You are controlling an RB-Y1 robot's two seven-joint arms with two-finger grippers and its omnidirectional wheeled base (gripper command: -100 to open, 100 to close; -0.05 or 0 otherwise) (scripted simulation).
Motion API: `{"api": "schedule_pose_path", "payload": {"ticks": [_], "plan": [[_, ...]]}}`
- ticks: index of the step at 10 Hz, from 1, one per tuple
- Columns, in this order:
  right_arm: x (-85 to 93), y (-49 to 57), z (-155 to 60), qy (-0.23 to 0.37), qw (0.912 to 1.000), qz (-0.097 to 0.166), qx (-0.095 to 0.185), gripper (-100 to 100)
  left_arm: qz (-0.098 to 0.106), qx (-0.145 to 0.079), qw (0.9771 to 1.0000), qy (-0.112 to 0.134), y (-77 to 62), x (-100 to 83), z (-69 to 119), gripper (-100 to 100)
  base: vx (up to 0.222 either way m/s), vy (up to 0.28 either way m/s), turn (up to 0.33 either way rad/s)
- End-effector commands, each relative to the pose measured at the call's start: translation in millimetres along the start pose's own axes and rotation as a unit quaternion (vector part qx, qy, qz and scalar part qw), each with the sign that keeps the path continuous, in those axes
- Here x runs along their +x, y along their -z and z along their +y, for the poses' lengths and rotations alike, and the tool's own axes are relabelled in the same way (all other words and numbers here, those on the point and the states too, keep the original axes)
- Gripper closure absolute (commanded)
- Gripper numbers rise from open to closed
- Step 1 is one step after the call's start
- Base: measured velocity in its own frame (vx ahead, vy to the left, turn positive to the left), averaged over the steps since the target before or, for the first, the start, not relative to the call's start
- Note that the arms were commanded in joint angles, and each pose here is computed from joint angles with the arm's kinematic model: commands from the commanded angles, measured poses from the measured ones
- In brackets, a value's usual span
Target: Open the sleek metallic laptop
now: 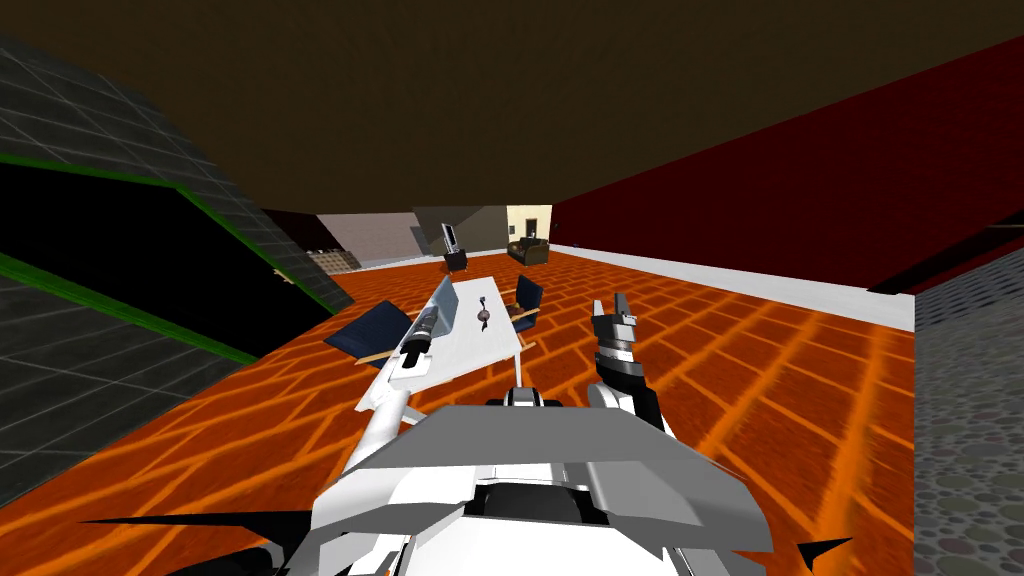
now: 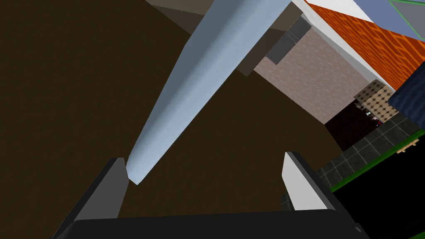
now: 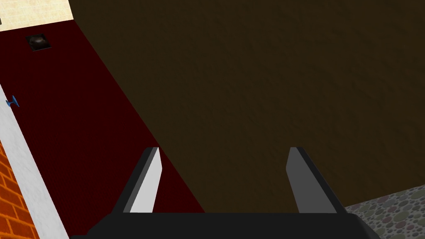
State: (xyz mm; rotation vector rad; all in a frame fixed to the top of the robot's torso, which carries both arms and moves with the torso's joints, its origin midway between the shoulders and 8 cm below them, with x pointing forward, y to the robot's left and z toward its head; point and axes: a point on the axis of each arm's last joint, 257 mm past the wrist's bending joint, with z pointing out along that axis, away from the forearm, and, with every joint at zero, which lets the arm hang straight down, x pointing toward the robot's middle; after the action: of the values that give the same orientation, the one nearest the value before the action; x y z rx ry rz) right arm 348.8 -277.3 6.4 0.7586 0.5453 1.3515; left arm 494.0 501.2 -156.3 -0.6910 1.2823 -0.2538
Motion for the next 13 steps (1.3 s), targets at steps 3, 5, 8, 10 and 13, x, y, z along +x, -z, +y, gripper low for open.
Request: {"api": "schedule_pose_path", "payload": {"ticks": [3,5,8,10,13], "plan": [[0.0,0.0,0,0.000,1.0000,0.000,0.000,0,-0.006,-0.040,0.9985,-0.039,-13.5,-17.2,32.7,-100,0.035,-0.081,-0.061],[0.0,0.0,0,0.000,1.0000,0.000,0.000,0,-0.006,-0.043,0.9982,-0.040,-14.9,-17.6,34.1,-100,0.011,-0.048,-0.043],[-0.1,0.0,0,0.000,1.0000,0.000,0.000,0,-0.008,-0.046,0.9980,-0.043,-17.7,-21.8,33.0,100,0.036,0.021,-0.032],[-0.1,0.0,0,0.000,1.0000,0.000,0.000,0,-0.010,-0.048,0.9987,0.016,-23.9,-16.8,28.9,100,-0.044,0.074,0.035],[-0.1,0.0,0,0.000,1.0000,0.000,0.000,0,-0.012,-0.050,0.9959,0.075,-30.1,-11.3,24.1,100,-0.055,0.086,0.019]]}}
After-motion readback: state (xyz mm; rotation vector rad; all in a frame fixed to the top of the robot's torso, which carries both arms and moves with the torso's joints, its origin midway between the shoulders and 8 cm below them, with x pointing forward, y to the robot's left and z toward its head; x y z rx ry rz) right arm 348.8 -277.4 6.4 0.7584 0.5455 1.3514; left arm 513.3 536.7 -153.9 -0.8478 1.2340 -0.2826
